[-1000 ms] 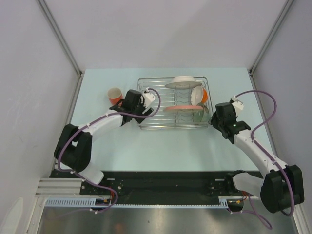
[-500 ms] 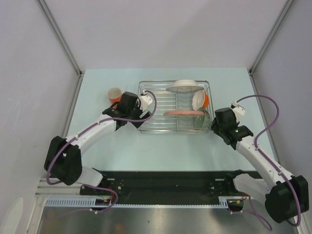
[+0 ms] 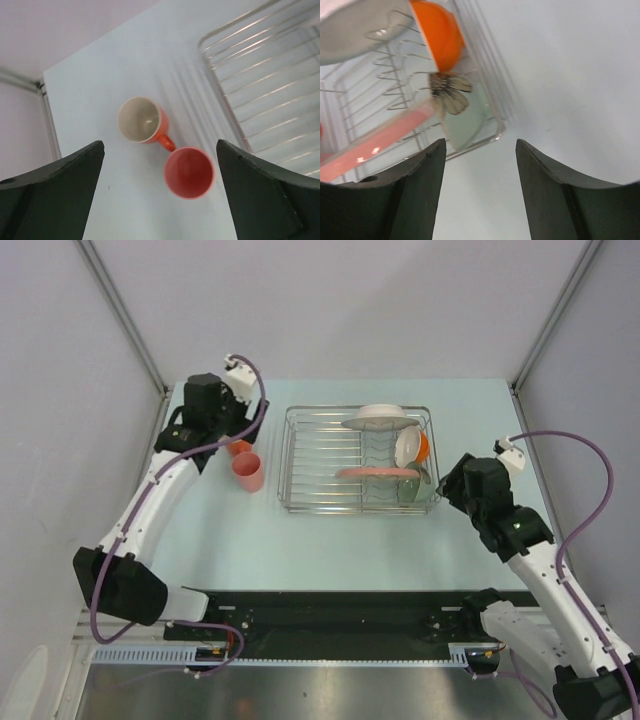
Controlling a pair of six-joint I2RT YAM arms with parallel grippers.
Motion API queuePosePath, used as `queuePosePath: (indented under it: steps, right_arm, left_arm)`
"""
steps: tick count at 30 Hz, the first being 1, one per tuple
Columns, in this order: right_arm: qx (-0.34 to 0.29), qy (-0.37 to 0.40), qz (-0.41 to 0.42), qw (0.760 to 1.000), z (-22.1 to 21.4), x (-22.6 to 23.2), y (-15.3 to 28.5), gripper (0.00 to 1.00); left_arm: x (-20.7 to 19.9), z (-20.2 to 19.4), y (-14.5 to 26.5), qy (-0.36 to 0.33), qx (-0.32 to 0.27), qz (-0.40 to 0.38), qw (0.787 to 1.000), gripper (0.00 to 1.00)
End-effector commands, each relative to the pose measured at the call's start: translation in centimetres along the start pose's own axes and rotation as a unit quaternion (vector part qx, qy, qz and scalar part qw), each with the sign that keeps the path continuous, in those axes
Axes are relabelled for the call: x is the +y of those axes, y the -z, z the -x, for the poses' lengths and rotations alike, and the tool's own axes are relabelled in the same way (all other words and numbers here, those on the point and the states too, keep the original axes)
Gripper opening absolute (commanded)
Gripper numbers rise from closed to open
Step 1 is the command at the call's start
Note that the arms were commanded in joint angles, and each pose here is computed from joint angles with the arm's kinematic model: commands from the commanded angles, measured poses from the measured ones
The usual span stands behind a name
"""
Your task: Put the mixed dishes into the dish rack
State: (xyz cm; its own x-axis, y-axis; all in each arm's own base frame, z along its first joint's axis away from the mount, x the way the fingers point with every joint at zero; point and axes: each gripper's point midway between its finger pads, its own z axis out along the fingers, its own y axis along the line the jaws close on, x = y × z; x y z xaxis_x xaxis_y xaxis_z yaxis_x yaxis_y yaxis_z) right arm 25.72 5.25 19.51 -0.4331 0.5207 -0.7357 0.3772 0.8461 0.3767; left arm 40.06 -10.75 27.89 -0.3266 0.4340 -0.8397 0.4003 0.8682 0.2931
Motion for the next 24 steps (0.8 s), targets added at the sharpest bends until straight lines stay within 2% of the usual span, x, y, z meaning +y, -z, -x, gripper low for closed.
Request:
queuePosePath:
  steps: [1,6,9,13,16,17,19,20,21,24]
  right_arm:
    - [-0.037,-0.004,0.051,0.998,3.2,3.2,2.3,0.63]
    - [-0.074,0.022,0.072,0.994,4.6,5.4,4.0,0.62]
    - [-0.082,0.046,0.100,0.991,4.3,7.3,4.9,0.62]
    - [-0.078,0.116,0.175,0.975,3.5,13.0,5.8,0.61]
    - [-0.062,0.180,0.211,0.959,2.2,18.3,4.3,0.61]
    - [-0.055,0.191,0.219,0.955,2.1,21.3,3.2,0.61]
    - [-0.046,0.205,0.232,0.950,1.8,24.3,2.4,0.61]
    - [-0.052,0.200,0.257,0.944,2.6,26.6,3.2,0.60]
    - [-0.041,0.210,0.257,0.942,1.3,27.8,2.1,0.60]
    - [-0.036,0.219,0.280,0.934,-0.5,30.1,2.8,0.60]
  left_arm:
    - [3.9,-2.5,-0.7,0.077,0.021,0.041,0.996,1.00]
    - [6.9,-7.4,-2.6,0.130,0.060,0.071,0.987,0.99]
    - [8.3,-8.9,-3.0,0.165,0.068,0.086,0.980,0.99]
    - [8.8,-10.7,-2.9,0.217,0.068,0.081,0.971,0.98]
    - [8.1,-12.2,-2.4,0.226,0.072,0.062,0.969,0.98]
    - [8.1,-12.5,-2.2,0.225,0.072,0.063,0.970,0.98]
    - [8.2,-13.9,-2.0,0.230,0.078,0.066,0.968,0.97]
    - [8.2,-14.4,-2.1,0.230,0.081,0.069,0.967,0.98]
    - [8.4,-14.7,-2.2,0.232,0.083,0.072,0.967,0.98]
    - [9.2,-14.9,-3.3,0.244,0.079,0.079,0.963,0.98]
